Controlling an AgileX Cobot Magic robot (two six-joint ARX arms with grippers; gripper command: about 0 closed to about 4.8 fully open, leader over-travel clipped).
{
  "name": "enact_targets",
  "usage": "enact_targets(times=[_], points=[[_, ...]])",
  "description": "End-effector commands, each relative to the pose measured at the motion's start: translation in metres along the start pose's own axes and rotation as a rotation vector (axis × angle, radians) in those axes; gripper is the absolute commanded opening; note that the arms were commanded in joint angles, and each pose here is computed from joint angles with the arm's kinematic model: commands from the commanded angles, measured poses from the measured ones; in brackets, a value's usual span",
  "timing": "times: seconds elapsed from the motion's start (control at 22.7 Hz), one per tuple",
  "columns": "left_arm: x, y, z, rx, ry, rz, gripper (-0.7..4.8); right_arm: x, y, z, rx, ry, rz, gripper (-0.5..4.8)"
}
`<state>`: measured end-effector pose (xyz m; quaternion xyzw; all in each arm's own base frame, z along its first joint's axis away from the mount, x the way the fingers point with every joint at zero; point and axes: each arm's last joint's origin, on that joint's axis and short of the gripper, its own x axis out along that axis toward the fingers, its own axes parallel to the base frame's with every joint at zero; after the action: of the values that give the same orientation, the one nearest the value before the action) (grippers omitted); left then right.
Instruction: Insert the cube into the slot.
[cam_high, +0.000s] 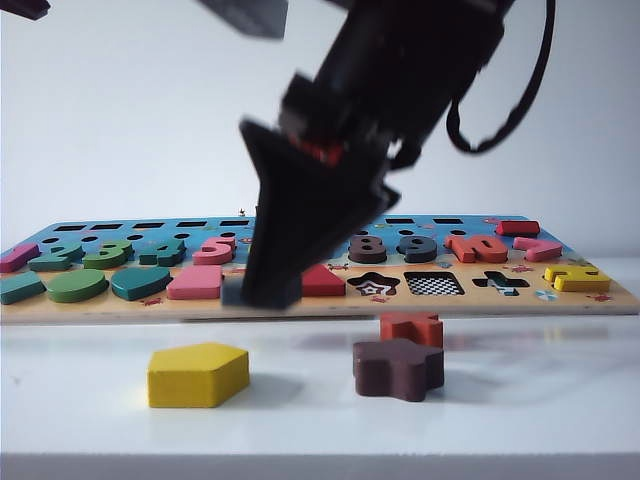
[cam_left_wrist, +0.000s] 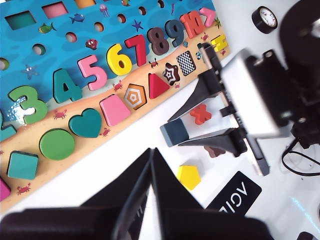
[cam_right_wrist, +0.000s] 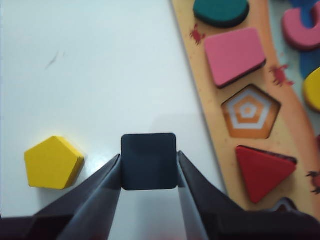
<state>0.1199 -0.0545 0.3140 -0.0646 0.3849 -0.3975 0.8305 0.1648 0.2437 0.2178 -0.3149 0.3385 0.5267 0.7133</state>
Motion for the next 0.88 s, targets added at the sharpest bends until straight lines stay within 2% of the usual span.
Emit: enact_targets(times=[0.04, 0.31, 0.62, 0.88], points=[[-0.001, -0.001, 0.002, 0.013, -0.013, -0.005, 0.17, -0.024, 0.0, 0.01, -0.06, -0.062, -0.033, 1.51], [-0.001, -0.001, 0.002, 0.013, -0.013, -0.005, 0.17, -0.056, 0.0, 0.009, -0.109, -0.096, -0.083, 1.51], [-0.001, -0.001, 0.002, 0.013, -0.013, -0.005, 0.17, -0.085, -0.003, -0.009, -0.164, -0.017, -0.125, 1.52], [-0.002, -0.001, 0.001, 0.015, -0.016, -0.005, 0.17, -0.094, -0.022, -0.02, -0.256, 0.032, -0.213, 1.52]])
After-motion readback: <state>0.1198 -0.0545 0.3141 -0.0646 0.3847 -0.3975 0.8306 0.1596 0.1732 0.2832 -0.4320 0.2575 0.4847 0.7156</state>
